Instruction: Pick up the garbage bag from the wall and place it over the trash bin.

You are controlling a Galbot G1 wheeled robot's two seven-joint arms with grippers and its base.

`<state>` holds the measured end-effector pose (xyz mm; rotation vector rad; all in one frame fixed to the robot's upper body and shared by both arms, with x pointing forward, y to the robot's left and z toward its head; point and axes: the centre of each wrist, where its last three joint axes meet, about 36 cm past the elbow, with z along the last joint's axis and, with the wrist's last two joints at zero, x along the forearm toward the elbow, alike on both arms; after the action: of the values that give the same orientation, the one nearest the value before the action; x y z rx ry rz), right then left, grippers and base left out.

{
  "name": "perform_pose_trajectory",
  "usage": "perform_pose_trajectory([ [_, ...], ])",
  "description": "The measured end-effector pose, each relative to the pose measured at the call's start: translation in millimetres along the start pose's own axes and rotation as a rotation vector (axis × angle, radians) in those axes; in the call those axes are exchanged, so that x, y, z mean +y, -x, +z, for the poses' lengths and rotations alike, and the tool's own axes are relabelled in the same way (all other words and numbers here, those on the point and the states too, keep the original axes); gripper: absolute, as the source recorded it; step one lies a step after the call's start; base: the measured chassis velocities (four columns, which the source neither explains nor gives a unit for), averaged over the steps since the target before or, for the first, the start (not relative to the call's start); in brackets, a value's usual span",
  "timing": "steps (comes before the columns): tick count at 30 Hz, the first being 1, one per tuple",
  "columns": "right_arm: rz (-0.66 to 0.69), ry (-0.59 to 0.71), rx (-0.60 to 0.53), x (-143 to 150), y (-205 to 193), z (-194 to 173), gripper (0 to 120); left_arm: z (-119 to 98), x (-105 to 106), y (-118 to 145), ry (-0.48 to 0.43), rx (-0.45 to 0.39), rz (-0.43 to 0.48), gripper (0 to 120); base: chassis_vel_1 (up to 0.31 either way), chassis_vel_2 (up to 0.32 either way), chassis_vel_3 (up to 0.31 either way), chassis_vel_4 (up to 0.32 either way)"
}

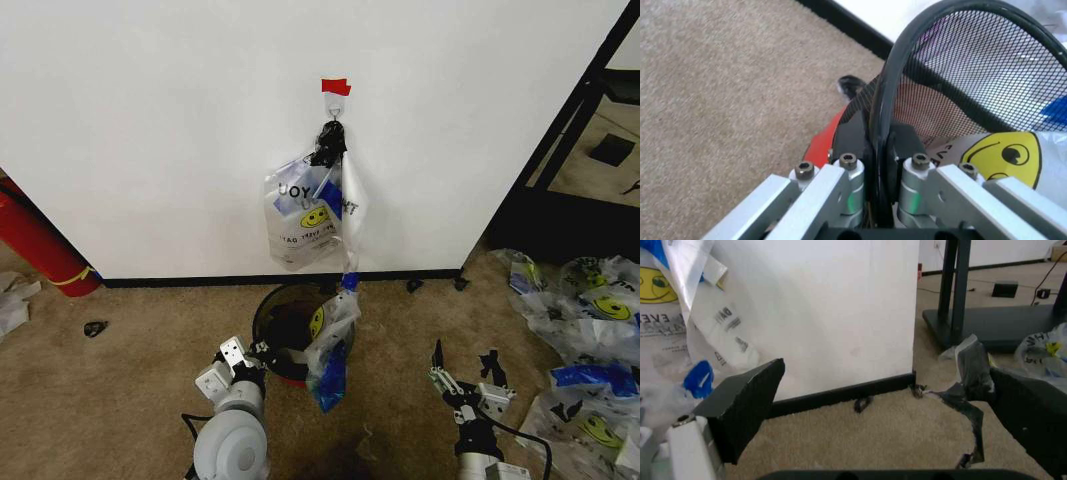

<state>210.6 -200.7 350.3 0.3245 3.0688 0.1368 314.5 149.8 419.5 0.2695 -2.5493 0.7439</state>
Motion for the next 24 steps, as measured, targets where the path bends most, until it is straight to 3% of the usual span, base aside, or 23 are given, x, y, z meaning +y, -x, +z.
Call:
perform_pose_trajectory([
  [6, -0.002, 0.002, 0.003, 1, -1, 0, 100, -2, 0, 3, -0.009, 0.041, -0.028, 3, 0.0, 0.0, 0.0, 0.0],
  [12, -0.004, 0.007, 0.004, 4, -1, -1, 100, -7, -2, 0, 0.019, 0.06, -0.032, 23, 0.0, 0.0, 0.0, 0.0],
  [19, -0.008, 0.012, 0.02, 7, 0, -7, 100, -26, -4, -7, 0.031, 0.026, -0.003, 48, 0.0, 0.0, 0.0, 0.0],
  [24, -0.047, 0.056, 0.113, 17, 1, -28, 100, -43, -3, -25, 0.075, -0.033, 0.044, 67, 0.0, 0.0, 0.0, 0.0],
])
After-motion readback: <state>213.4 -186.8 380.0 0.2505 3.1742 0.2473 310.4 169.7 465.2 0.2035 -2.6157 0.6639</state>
